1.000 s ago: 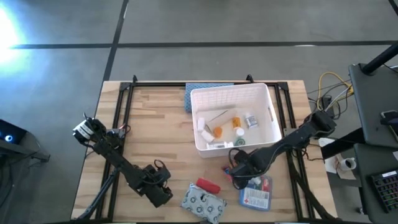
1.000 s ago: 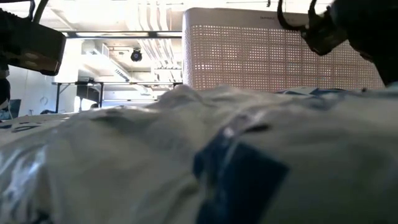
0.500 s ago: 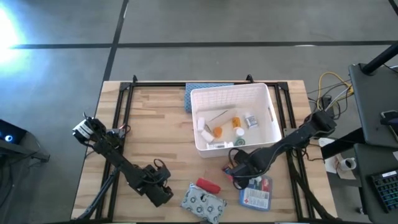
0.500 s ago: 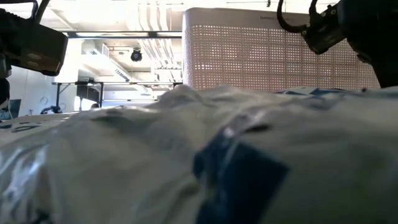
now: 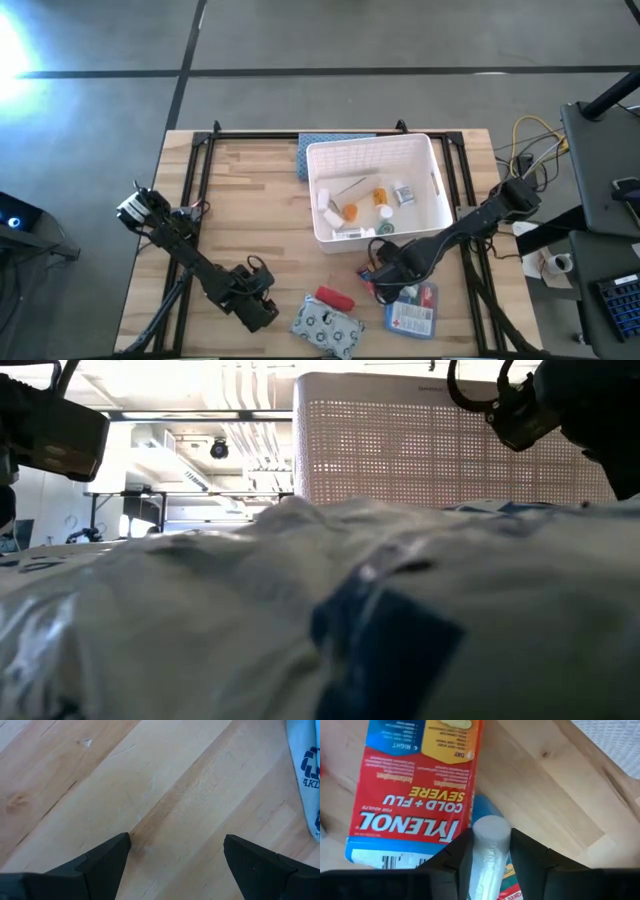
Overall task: Pick & place medical supplies in basket/bin
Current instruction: Put the white rolled gauze into the white bin, then put the red medicine box into the white bin
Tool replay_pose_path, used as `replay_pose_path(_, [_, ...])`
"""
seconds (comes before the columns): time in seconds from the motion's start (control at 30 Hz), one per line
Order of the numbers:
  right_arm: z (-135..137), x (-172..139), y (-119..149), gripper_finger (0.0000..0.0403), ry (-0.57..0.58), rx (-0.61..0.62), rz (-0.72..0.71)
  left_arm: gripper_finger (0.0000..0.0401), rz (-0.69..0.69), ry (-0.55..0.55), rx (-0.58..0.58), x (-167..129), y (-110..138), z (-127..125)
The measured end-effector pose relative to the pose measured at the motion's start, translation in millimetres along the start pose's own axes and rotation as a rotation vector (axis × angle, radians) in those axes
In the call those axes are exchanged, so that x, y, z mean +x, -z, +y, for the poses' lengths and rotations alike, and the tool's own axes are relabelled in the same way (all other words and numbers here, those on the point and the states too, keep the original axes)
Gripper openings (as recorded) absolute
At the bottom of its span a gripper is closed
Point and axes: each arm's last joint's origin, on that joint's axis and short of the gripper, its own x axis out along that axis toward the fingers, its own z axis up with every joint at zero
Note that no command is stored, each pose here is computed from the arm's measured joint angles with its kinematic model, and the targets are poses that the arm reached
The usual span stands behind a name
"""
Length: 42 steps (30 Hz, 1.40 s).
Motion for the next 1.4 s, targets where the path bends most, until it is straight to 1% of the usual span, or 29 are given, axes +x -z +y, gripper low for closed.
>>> replay_pose_path(0.1, [-1.0, 0.9, 0.9, 0.0096, 0.011, 0.045, -0.004, 0.0308, -0.001, 0.000, 0.000, 0.0, 0.0, 0.0])
replay_pose_path(0.2, [5.9, 0.9, 2.0, 0.0081, -0.066, -0.008, 0.031, 0.0308, -0.001, 0.000, 0.000, -0.1, -0.1, 0.0])
replay_pose_path(0.33, [9.1, -1.3, 1.7, 0.0055, -0.108, -0.003, 0.014, 0.0308, -0.001, 0.001, 0.000, -0.1, 0.0, -0.1])
replay_pose_path(0.43, [10.0, -11.2, 0.9, 0.0038, -0.141, 0.000, -0.021, 0.0308, -0.001, 0.004, -0.004, -0.2, 0.0, -0.3])
replay_pose_path(0.53, [12.2, -26.2, 0.5, 0.0033, -0.202, -0.028, -0.068, 0.0308, -0.002, 0.004, -0.004, -0.2, 0.0, -0.4])
replay_pose_path(0.6, [13.8, -43.7, -0.1, 0.0033, -0.259, -0.041, -0.141, 0.0308, -0.002, 0.006, -0.005, -0.2, 0.0, -0.5])
replay_pose_path(0.67, [13.4, -67.7, 0.8, 0.0034, -0.326, -0.079, -0.251, 0.0308, -0.002, 0.007, -0.005, -0.2, 0.0, -0.6])
replay_pose_path(0.8, [9.5, -130.5, 2.6, 0.0035, -0.511, -0.176, -0.549, 0.0308, -0.002, 0.010, -0.006, -0.2, 0.0, -0.9])
replay_pose_path(0.87, [2.7, -164.5, 2.9, 0.0035, -0.591, -0.198, -0.707, 0.0308, -0.002, 0.012, -0.007, -0.2, -0.1, -1.1])
replay_pose_path(0.9, [-2.4, -179.7, 3.2, 0.0036, -0.610, -0.200, -0.790, 0.0308, -0.002, 0.014, -0.007, -0.4, -0.1, -1.3])
replay_pose_path(0.97, [-16.3, -203.6, 2.2, 0.0038, -0.585, -0.145, -0.954, 0.0308, -0.003, 0.020, -0.008, -0.4, 0.0, -1.9])
replay_pose_path(1.0, [-24.2, -212.3, -0.1, 0.0042, -0.550, -0.097, -1.027, 0.0308, -0.003, 0.021, -0.009, -0.4, -0.1, -1.9])
replay_pose_path(1.03, [-31.8, -217.5, -3.8, 0.0049, -0.504, -0.070, -1.069, 0.0308, -0.003, 0.022, -0.010, -0.4, -0.1, -2.1])
replay_pose_path(1.1, [-45.8, -219.9, -16.8, 0.0072, -0.404, -0.051, -1.071, 0.0308, -0.003, 0.024, -0.015, -0.4, -0.1, -2.3])
replay_pose_path(1.23, [-64.3, -205.0, -40.5, 0.0143, -0.203, -0.008, -0.986, 0.0308, -0.004, 0.028, -0.027, -0.4, -0.1, -2.6])
replay_pose_path(1.3, [-69.1, -201.0, -47.7, 0.0178, -0.155, 0.018, -0.967, 0.0308, -0.004, 0.033, -0.036, -0.4, -0.1, -3.1])
replay_pose_path(1.4, [-70.5, -200.2, -51.1, 0.0220, -0.144, 0.037, -0.966, 0.0308, -0.004, 0.041, -0.062, -0.4, -0.3, -3.9])
